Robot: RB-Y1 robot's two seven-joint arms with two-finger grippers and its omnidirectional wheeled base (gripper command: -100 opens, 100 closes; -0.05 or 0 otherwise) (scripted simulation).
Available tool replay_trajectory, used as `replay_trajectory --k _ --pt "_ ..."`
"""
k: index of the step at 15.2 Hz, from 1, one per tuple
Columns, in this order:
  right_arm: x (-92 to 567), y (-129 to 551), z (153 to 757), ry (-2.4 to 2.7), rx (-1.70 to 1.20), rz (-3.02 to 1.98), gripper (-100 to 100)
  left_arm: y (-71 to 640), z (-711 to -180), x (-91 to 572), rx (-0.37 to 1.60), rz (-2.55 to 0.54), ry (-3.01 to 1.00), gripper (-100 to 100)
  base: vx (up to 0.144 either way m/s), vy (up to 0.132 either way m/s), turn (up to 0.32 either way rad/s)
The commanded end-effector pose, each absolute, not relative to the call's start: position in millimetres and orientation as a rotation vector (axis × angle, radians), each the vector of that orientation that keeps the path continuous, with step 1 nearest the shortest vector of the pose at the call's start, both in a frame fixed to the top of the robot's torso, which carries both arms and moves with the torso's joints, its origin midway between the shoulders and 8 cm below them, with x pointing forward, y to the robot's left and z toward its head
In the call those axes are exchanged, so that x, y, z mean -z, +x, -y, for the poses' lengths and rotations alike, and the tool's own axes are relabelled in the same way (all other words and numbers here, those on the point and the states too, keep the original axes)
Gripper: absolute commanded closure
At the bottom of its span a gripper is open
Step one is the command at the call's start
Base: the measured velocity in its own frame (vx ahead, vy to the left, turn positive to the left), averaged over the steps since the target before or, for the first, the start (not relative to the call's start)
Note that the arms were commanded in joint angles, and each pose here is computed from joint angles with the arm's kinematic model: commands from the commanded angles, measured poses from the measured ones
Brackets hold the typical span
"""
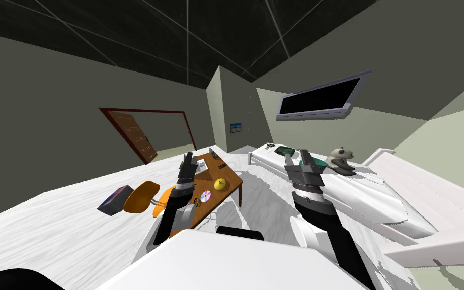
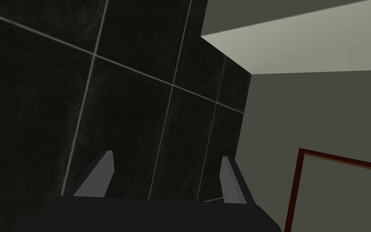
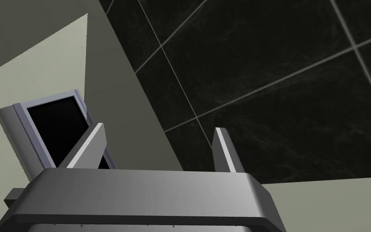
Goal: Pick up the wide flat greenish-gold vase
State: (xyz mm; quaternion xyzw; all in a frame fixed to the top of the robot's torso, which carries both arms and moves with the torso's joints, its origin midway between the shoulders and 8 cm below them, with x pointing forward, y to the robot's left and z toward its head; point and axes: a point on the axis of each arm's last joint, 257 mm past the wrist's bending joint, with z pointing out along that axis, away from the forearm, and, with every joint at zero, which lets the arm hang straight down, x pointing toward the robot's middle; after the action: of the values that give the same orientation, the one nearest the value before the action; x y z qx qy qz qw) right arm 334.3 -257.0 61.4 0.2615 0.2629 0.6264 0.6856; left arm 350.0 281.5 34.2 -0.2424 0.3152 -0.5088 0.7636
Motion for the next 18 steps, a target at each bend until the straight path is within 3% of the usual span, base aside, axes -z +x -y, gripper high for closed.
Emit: replay_trajectory --k 1,8,18 --pt "-61 334 257 0.586 -1.403 -0.589 0 353 -280 -26 1.099 -0.723 -0.514 -100 -0.014 -0.028 -0.030" --pt "-61 334 257 0.586 -1.404 -0.589 0 367 -291 41 1.034 -0.919 -0.523 -100 -0.015 -0.105 -0.078" --pt "-61 334 257 0.586 -1.403 -0.589 0 362 -329 158 0.905 -1.179 -0.620 -100 0.058 -0.081 -0.112"
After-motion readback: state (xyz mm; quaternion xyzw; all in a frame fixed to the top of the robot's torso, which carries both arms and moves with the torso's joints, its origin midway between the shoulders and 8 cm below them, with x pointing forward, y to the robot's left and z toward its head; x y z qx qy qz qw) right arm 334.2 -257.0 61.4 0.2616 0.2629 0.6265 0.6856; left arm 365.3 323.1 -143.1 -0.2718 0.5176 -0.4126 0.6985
